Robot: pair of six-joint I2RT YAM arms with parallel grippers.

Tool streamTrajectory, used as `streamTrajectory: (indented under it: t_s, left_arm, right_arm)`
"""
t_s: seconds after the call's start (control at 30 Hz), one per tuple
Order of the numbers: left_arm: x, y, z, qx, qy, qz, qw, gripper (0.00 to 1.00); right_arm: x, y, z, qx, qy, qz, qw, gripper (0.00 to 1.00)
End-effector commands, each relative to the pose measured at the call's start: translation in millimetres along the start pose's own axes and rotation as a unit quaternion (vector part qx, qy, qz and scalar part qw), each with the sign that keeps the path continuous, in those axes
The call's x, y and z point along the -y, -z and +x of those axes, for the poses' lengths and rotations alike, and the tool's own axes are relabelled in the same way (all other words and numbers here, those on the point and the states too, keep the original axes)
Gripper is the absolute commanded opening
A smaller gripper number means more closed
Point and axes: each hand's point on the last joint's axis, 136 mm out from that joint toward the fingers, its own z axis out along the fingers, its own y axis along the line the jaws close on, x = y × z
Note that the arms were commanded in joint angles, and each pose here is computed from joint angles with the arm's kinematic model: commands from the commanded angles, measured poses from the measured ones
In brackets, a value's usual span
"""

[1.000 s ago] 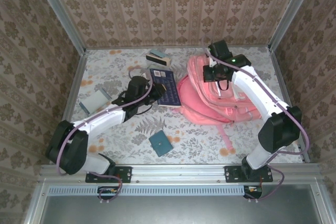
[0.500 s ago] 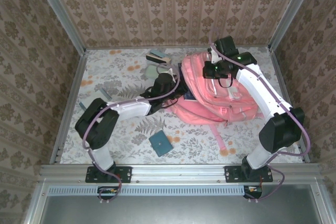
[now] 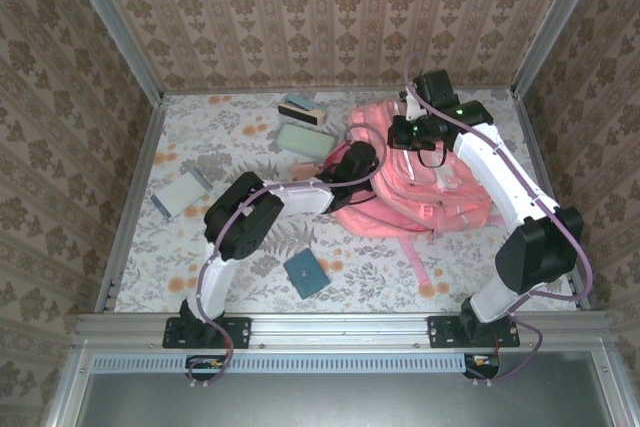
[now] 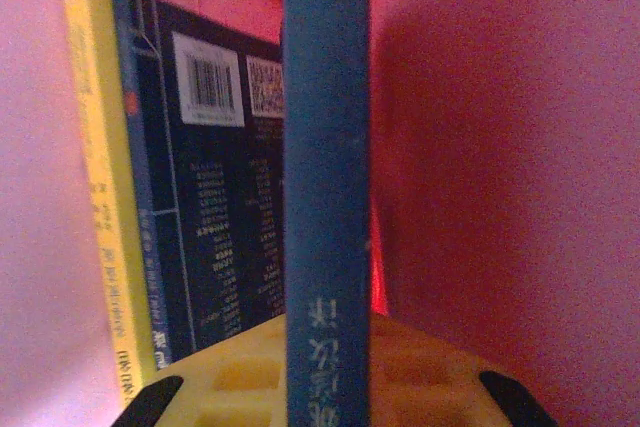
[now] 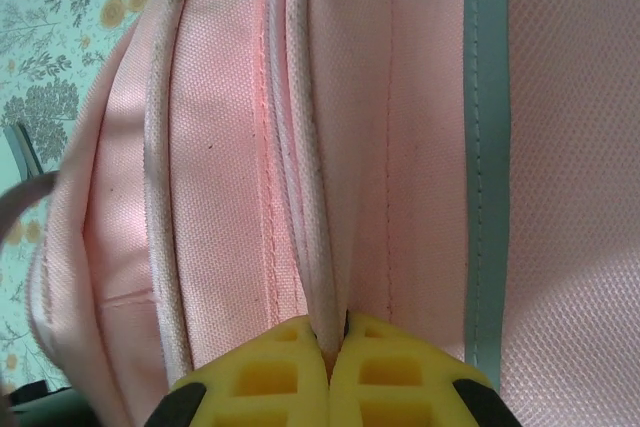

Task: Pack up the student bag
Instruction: Place the book in the student bag.

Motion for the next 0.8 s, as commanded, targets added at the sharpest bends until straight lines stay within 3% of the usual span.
streamTrajectory:
  t_s: [0.0,0.1,0.27,0.37,0.57,0.77]
  left_arm:
    - [5,-16,14,-0.017,-0.018,-0.035,0.999,0.0]
    - [5,-27,26,-0.04,-0.04,-0.061,0.997,0.1]
    - [-4,-27,35,-0.055,-0.055,-0.101,0.992,0.52]
    - [-8,-17,29,-0.045,-0.051,-0.11,0.992,0.63]
    - [-6,11,15,-0.025,-0.077,-0.125,0.989,0.76]
    - [-8,38,3,-0.013,-0.088,-0.137,0.987,0.75]
  right_arm:
    - [-30,24,-21,0.053,0.008,-0.064,0.997,0.0]
    - [-30,23,-20,0.051,0.009,-0.063,0.997,0.0]
    - [-25,23,-20,0.053,0.012,-0.052,0.997,0.0]
    - [-22,22,-18,0.052,0.012,-0.047,0.997,0.0]
    - [-17,19,-15,0.05,0.01,-0.042,0.998,0.0]
    - [-11,16,-12,0.048,0.011,-0.036,0.998,0.0]
